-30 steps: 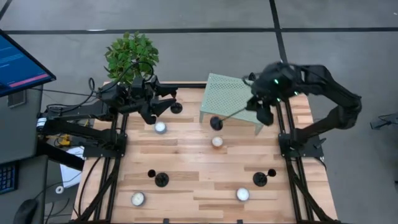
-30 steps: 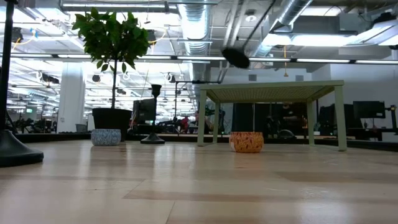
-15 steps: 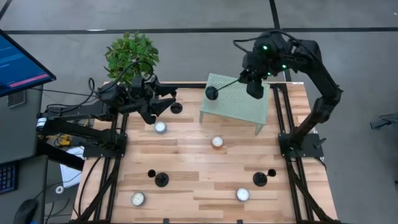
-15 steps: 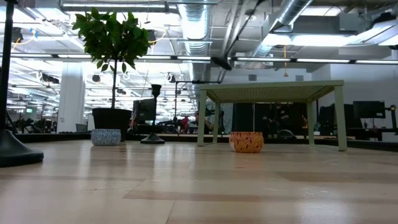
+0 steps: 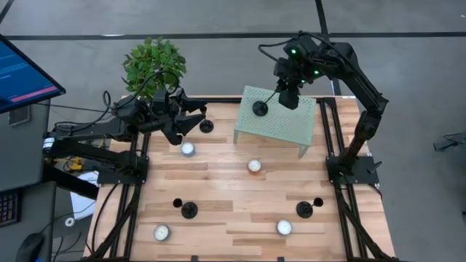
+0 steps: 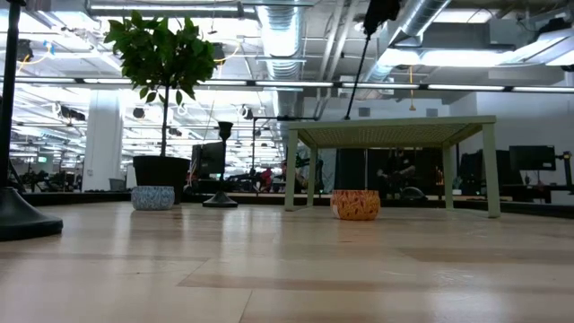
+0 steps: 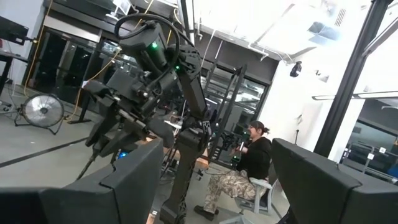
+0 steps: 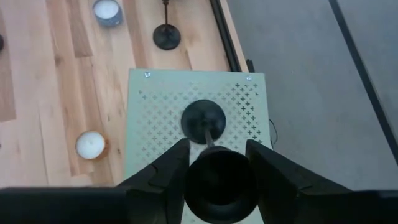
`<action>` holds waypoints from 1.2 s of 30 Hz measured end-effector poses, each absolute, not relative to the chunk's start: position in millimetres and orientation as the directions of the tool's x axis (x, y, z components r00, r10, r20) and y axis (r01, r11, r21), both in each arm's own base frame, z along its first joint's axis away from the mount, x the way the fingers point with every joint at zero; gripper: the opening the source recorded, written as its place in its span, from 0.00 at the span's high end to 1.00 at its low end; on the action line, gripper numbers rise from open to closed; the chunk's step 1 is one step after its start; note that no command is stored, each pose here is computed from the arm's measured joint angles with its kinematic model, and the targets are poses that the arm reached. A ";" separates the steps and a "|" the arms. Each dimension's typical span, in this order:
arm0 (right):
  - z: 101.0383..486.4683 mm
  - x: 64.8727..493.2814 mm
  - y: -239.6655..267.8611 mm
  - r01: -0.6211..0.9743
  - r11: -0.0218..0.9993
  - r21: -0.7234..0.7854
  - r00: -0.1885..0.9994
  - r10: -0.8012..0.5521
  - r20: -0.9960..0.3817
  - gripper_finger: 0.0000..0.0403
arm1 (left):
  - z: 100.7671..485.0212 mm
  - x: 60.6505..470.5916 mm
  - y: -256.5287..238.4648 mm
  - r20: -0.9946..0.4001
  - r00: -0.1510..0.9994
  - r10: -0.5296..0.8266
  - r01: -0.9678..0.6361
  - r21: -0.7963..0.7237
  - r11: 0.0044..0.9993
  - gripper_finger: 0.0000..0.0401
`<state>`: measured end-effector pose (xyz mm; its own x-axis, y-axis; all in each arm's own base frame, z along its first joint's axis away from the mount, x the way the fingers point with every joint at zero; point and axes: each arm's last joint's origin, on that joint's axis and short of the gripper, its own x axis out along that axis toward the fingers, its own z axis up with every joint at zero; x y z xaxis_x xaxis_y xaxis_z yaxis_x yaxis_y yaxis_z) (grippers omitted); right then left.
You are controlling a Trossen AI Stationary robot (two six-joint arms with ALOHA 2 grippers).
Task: Pick & Place candle stick holders
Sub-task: Put the candle holder on the shelf
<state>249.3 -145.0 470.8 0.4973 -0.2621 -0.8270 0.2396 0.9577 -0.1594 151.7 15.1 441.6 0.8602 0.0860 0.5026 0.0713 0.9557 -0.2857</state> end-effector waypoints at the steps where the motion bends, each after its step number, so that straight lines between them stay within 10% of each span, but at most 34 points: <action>1: 470.0 249.8 -146.3 0.241 0.957 -0.159 0.494 -0.262 -0.829 0.66 | 441.6 151.7 15.2 0.503 0.860 0.086 0.071 -0.286 0.956 0.25; 36: 507.9 196.0 -118.3 0.363 0.907 -0.214 0.561 -0.395 -0.727 0.39 | 421.8 191.9 28.0 0.381 0.899 0.218 -0.149 -0.201 0.968 0.25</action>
